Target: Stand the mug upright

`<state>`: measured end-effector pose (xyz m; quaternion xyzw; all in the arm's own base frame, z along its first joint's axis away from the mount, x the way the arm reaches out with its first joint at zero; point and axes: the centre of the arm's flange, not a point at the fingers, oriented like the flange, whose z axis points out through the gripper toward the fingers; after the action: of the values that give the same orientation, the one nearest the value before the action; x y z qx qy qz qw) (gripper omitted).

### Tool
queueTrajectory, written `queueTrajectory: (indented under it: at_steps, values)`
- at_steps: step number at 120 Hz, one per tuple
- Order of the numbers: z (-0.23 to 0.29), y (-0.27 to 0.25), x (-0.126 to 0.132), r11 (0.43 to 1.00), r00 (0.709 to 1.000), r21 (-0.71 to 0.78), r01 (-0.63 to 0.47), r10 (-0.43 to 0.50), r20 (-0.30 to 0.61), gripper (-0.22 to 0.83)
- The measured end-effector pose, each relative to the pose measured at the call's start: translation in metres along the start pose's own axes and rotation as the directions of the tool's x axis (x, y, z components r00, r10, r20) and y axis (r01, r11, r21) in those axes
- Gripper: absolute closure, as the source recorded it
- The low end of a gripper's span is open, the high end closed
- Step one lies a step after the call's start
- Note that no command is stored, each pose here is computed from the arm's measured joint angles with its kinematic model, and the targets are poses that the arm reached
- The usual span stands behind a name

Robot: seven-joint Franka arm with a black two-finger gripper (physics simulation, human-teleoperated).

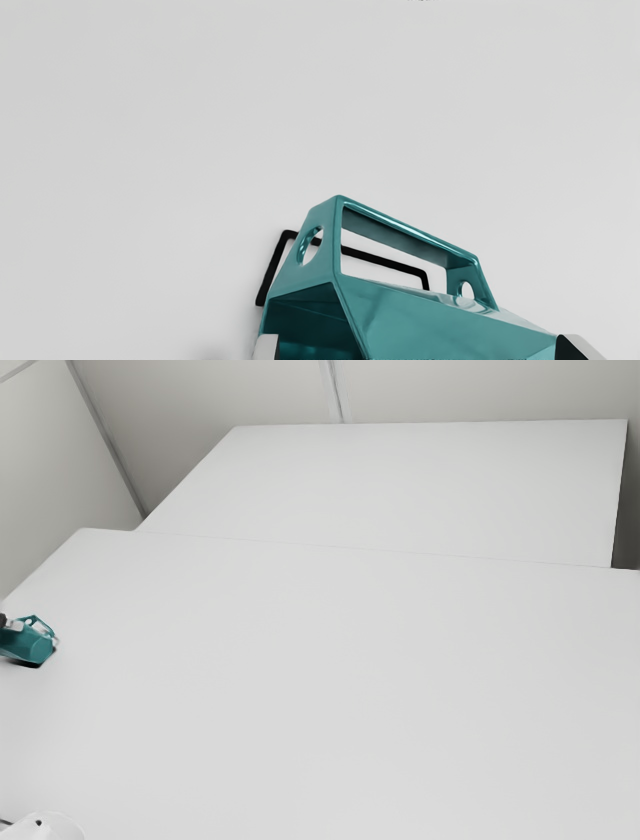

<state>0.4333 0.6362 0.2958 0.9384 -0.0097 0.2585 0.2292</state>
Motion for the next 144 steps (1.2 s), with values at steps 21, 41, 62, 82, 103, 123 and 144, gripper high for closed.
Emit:
queueTrajectory:
  at_steps: [21,41,62,82,103,123,144]
  values:
    - [-0.004,0.001,-0.008,0.999,1.000,-0.042,0.014,-0.014,-0.008,0.23]
    - [-0.006,0.004,-0.012,0.996,0.999,-0.087,0.027,-0.028,-0.019,0.41]
    - [-0.005,0.009,-0.010,0.991,0.998,-0.129,0.031,-0.037,-0.042,0.56]
    - [-0.002,0.012,-0.008,0.987,0.997,-0.160,0.033,-0.043,-0.062,0.68]
    - [0.000,0.016,-0.005,0.985,0.997,-0.171,0.030,-0.041,-0.066,0.74]
    - [-0.006,0.024,0.002,0.985,0.997,-0.171,0.023,-0.034,-0.063,0.77]
    - [-0.025,0.059,0.026,0.988,1.000,-0.151,-0.007,0.003,-0.030,0.78]
